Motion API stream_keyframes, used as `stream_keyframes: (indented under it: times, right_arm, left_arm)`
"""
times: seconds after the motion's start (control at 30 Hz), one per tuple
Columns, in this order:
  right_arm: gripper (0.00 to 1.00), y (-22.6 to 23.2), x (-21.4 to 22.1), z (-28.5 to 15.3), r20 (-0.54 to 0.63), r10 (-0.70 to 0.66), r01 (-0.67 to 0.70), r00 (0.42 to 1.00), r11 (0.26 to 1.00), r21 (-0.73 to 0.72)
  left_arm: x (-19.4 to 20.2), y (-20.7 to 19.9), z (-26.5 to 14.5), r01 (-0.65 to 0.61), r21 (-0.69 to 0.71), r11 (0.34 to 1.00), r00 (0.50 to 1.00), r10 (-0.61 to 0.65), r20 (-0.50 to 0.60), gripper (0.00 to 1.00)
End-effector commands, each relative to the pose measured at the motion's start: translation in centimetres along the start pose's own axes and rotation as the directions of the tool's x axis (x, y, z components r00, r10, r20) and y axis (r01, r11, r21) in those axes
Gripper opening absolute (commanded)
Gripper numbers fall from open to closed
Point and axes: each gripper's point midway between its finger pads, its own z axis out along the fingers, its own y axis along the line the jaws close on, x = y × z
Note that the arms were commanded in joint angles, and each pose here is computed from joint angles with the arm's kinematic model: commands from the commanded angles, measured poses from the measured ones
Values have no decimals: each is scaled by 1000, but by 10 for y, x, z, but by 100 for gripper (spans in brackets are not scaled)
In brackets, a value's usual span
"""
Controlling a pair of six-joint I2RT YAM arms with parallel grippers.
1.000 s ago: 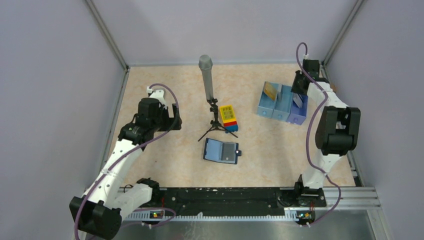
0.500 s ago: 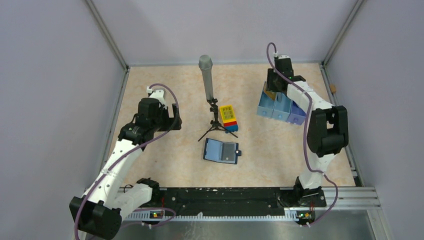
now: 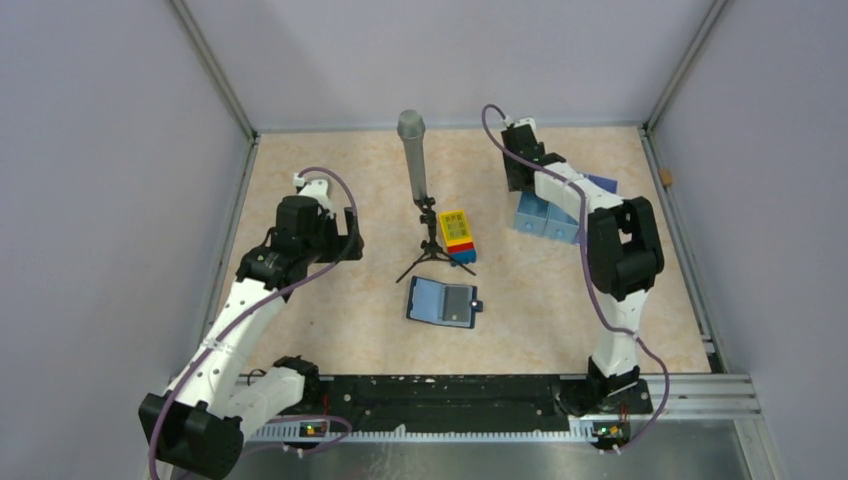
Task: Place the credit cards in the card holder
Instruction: Pick up the credit card from the storage box.
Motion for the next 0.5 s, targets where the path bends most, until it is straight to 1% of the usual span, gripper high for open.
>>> stream_keyframes:
  times: [0.0,0.1,0.37,0.47]
  right_arm:
    - [46,-13,-17,-7,29,-38,34,999,992,120]
    - [43,-15,-19,-9,34,-34,29,999,991,129]
    - [42,-13,-27,-18,66,-8,1,998,995,98]
    - [38,-14,-29,-22,75,-1,-7,997,995,96]
  left_arm:
    - [-7,-1,-2,0,8,1000,999,0,41,99]
    - [-7,-1,-2,-1,8,1000,999,0,40,99]
    - [-7,-1,-2,-1,8,1000,999,0,39,99]
    - [-7,0,-2,-1,8,1000,999,0,38,99]
